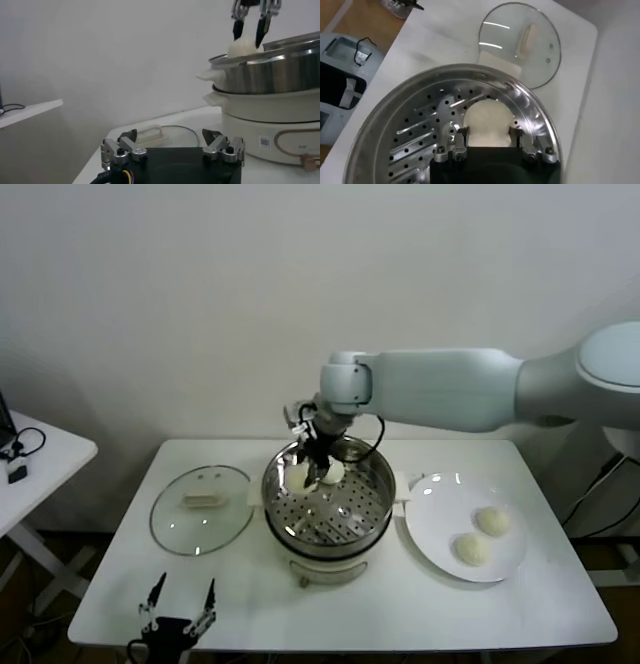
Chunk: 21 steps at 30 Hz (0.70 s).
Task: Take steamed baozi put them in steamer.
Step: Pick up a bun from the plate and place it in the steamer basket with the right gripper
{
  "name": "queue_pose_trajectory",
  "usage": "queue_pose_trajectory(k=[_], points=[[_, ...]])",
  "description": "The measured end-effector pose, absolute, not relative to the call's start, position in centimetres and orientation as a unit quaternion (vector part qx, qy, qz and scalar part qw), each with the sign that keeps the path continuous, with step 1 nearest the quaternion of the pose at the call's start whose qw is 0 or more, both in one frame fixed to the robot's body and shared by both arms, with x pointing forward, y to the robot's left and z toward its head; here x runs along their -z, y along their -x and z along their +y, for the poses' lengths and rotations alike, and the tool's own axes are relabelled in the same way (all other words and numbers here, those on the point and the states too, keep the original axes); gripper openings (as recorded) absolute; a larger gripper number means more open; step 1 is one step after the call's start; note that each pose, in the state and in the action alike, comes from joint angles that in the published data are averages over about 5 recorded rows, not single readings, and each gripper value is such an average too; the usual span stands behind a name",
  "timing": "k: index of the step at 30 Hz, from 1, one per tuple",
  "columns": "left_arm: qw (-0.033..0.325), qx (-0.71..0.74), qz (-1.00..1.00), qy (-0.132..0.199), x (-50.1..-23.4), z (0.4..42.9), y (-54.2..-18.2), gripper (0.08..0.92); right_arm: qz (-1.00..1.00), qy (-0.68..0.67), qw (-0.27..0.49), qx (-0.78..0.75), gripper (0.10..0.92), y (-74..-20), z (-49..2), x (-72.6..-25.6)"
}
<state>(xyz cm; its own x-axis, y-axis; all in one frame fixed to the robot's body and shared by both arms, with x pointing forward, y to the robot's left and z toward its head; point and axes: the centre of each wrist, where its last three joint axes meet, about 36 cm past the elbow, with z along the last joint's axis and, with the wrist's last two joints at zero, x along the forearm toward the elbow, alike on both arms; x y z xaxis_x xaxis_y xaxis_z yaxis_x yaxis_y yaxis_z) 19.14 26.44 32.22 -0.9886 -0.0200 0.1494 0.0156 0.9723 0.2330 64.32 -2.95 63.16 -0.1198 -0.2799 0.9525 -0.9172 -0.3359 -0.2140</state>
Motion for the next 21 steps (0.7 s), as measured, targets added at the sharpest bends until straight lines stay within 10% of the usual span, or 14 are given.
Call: queue_pose_trajectory(k=[8,21], points=[[0.075,0.118,-0.990,0.000,-32.2,26.4,-19.2,0.823,-0.504,-0.593,0.283,-0.560,0.582,-64.4,-1.8,-61.4],[0.074,0.120,-0.990,-0.001,-32.5,26.5,-18.9,0.823,-0.510,-0.596,0.283,-0.553,0.820,-64.3,-2.4,-61.5]])
